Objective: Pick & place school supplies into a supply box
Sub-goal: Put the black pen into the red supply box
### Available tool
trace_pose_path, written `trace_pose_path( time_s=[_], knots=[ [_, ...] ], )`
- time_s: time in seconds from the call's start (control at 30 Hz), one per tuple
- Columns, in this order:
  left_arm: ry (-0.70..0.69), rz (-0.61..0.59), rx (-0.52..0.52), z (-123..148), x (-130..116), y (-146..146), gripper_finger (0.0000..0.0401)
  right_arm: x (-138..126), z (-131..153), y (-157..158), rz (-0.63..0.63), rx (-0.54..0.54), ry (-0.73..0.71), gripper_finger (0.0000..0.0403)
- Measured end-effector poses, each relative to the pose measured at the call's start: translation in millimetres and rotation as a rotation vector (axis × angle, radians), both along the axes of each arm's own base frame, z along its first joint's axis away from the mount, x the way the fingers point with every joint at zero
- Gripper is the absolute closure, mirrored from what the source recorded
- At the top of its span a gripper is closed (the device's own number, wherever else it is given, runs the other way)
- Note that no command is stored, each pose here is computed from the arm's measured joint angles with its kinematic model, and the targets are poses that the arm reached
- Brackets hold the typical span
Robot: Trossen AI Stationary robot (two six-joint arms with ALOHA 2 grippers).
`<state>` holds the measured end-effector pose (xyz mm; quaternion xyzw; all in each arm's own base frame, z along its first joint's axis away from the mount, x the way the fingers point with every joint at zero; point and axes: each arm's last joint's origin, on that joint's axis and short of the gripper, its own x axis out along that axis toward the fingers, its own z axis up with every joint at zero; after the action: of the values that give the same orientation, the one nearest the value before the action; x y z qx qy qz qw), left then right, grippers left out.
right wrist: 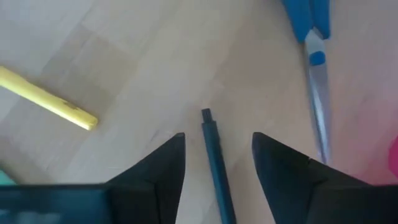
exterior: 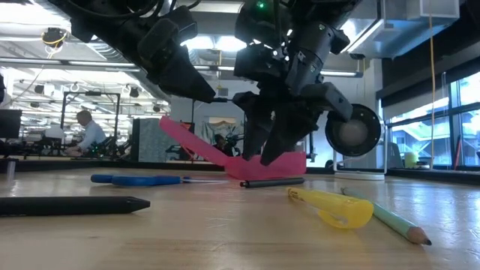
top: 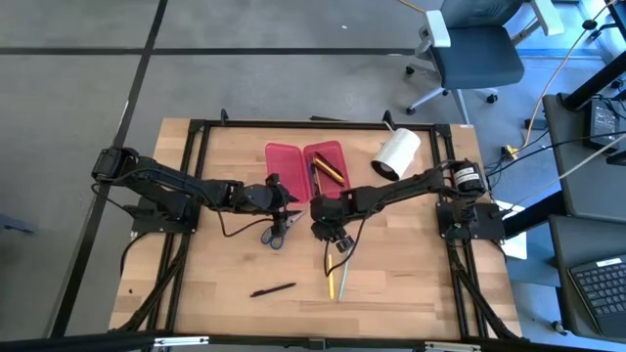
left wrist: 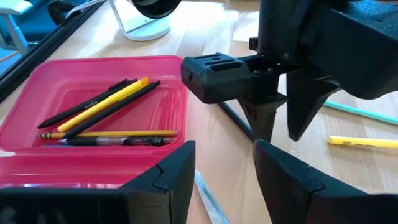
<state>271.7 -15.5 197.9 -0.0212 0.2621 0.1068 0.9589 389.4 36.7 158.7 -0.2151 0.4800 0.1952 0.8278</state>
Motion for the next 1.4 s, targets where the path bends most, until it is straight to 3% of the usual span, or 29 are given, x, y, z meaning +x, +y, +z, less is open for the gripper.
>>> trace_pose_path(
  time_s=[0.47,0.7,1.07,1.4],
  knots=[
    [0.002,0.000,0.000,-0.4,-0.1,0.0,0.0246,7.8,-29.1,-3.4,-0.005,0.014,0.041,0.0215],
    [0.002,0.000,0.000,-0.4,-0.1,0.1,0.0246,5.7,-30.9,-18.2,-0.082,0.052,0.084,0.0265],
    [0.002,0.000,0.000,-0.4,-0.1,0.1,0.0246,5.2,-36.3,-26.4,-0.102,0.055,0.112,0.0343],
    [0.004,-0.011,0.019,-0.3,-0.1,0.0,0.0246,3.4,-33.0,-26.0,-0.159,0.125,0.147,0.0357]
  ],
)
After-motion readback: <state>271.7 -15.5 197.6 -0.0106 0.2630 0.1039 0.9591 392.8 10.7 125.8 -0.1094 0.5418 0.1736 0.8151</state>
